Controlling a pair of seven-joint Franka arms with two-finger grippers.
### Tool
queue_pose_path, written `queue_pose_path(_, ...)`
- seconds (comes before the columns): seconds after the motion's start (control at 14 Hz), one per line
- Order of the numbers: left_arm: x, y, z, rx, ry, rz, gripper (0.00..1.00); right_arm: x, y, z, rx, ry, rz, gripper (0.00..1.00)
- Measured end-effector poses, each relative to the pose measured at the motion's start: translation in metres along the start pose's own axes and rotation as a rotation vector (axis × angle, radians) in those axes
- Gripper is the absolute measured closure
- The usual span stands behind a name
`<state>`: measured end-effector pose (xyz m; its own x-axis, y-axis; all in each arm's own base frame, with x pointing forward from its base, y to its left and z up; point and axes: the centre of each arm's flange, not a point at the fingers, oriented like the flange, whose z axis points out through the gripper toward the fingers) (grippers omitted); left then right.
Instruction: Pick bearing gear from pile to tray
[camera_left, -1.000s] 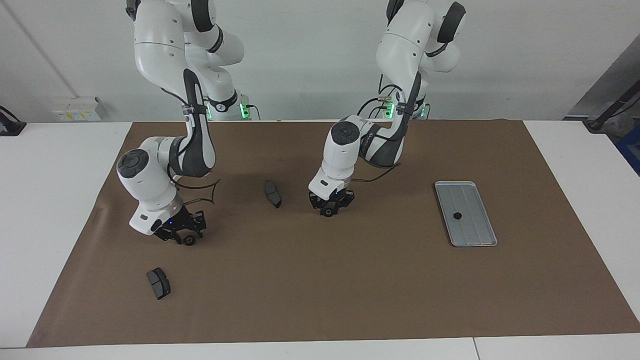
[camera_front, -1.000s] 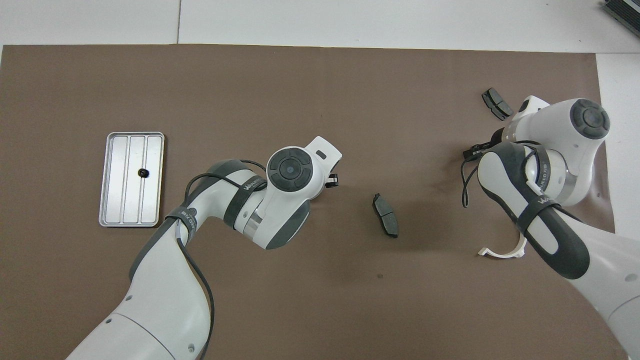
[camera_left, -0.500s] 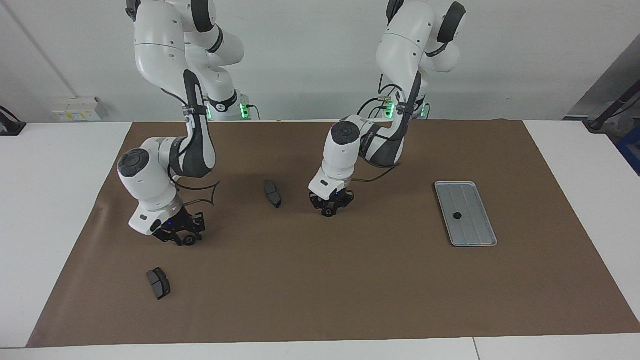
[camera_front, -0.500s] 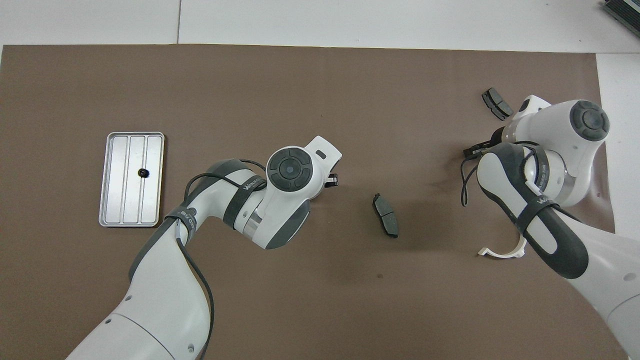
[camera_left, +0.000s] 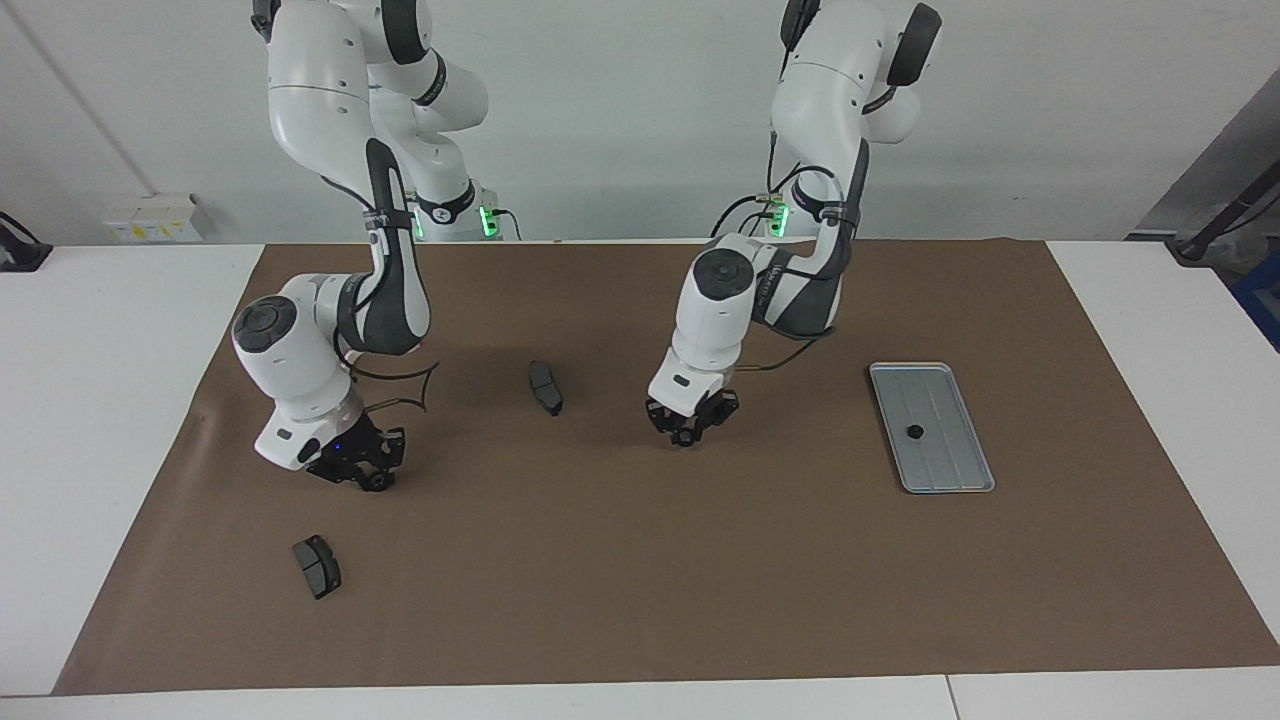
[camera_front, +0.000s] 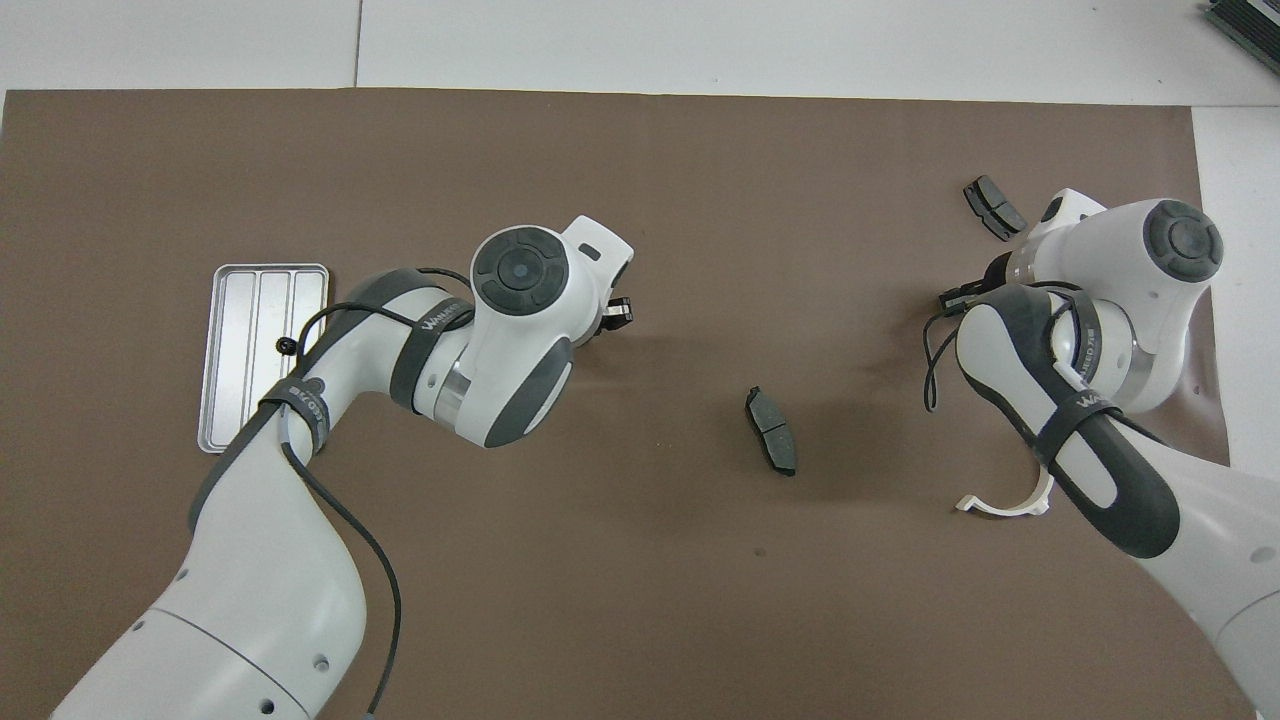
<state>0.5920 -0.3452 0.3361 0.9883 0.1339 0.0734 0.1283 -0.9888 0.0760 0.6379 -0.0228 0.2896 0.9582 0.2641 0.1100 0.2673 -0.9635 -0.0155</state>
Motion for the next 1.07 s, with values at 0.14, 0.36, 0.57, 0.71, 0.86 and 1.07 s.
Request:
queue_pose_path(0.14, 0.038, -0.052, -0.01, 0.011, 0.004, -0.023, 0.64, 0.004, -0.007, -0.004, 0.014, -0.017, 0.043, 0.65)
queue_pose_path(0.36, 0.077, -0.135, -0.028, 0.03, -0.001, -0.015, 0.64, 0.025, -0.036, -0.044, 0.052, -0.04, 0.163, 0.65)
queue_pose_path(0.57, 0.082, -0.215, -0.031, 0.055, -0.042, 0.084, 0.64, 0.045, -0.087, -0.089, 0.09, -0.032, 0.282, 0.65)
queue_pose_path(0.71, 0.074, -0.266, -0.026, 0.066, -0.083, 0.167, 0.64, 0.055, -0.134, -0.099, 0.118, -0.03, 0.38, 0.65)
queue_pose_path(0.86, 0.061, -0.315, -0.021, 0.067, -0.124, 0.242, 0.64, 0.06, -0.192, -0.102, 0.128, -0.033, 0.483, 0.65)
queue_pose_path(1.07, 0.044, -0.368, -0.014, 0.058, -0.17, 0.317, 0.64, 0.059, -0.288, -0.107, 0.146, -0.012, 0.616, 0.65)
